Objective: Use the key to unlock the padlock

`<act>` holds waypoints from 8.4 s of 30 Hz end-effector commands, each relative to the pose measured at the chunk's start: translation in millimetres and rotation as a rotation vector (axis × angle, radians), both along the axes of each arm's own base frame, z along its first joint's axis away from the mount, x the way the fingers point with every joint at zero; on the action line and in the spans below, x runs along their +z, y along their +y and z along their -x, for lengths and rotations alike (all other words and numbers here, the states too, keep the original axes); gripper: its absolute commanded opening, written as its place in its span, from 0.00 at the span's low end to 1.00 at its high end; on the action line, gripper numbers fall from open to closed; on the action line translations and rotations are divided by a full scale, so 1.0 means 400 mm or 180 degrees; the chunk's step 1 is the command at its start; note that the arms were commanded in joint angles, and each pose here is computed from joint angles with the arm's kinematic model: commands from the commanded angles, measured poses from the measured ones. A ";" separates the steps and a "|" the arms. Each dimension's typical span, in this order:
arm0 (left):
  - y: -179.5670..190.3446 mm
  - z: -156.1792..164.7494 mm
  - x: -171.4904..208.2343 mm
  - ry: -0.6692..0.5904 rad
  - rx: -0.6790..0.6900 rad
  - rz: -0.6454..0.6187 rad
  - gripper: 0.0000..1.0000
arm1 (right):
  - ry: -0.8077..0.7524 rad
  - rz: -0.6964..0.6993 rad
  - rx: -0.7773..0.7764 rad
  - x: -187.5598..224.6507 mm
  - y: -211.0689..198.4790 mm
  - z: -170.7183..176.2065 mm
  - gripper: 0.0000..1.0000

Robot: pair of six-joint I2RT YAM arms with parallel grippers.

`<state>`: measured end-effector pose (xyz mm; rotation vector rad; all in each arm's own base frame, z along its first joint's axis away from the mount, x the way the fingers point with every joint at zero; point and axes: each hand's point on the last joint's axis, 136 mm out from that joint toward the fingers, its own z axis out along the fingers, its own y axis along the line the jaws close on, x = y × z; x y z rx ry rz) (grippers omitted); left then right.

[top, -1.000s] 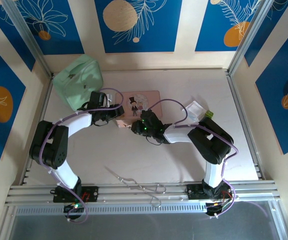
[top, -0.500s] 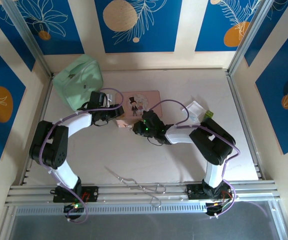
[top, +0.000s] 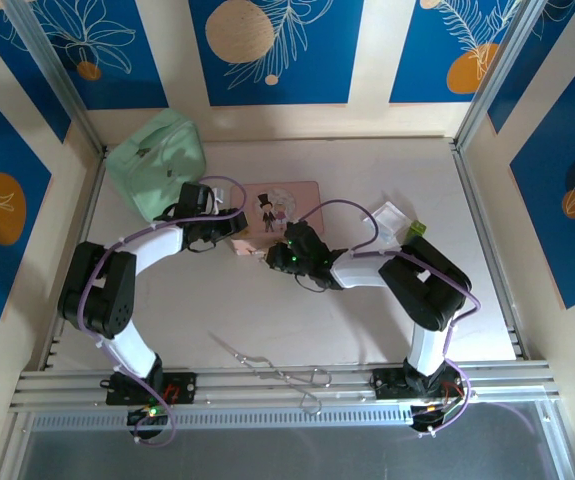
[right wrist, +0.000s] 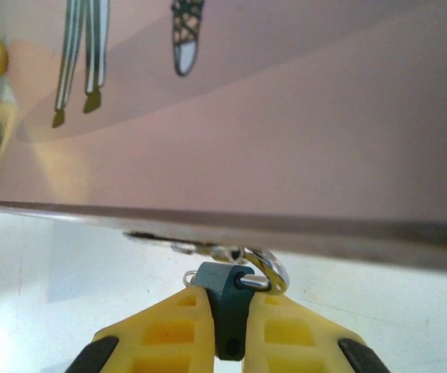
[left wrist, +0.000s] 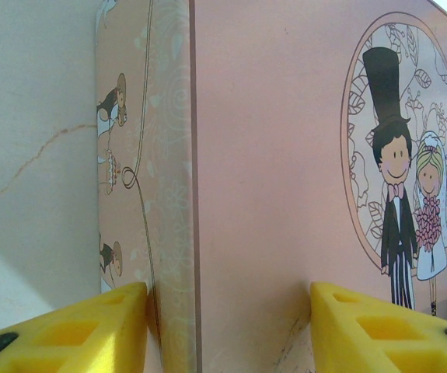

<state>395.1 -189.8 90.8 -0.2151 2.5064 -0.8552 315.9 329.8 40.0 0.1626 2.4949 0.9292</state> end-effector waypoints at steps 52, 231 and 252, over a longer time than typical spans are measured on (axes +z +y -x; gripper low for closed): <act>-0.001 0.061 -0.025 0.0217 -0.0104 -0.0076 0.48 | 0.1937 0.0434 -0.1462 -0.367 -0.317 0.246 0.00; -0.097 0.106 -0.026 0.0197 -0.0265 -0.0103 0.57 | -0.0274 -0.0068 -0.0113 -0.050 -0.253 0.089 0.50; -0.100 0.096 -0.011 0.0180 -0.0279 -0.0113 0.56 | -0.0486 0.0244 -0.0236 -0.085 -0.278 0.028 0.47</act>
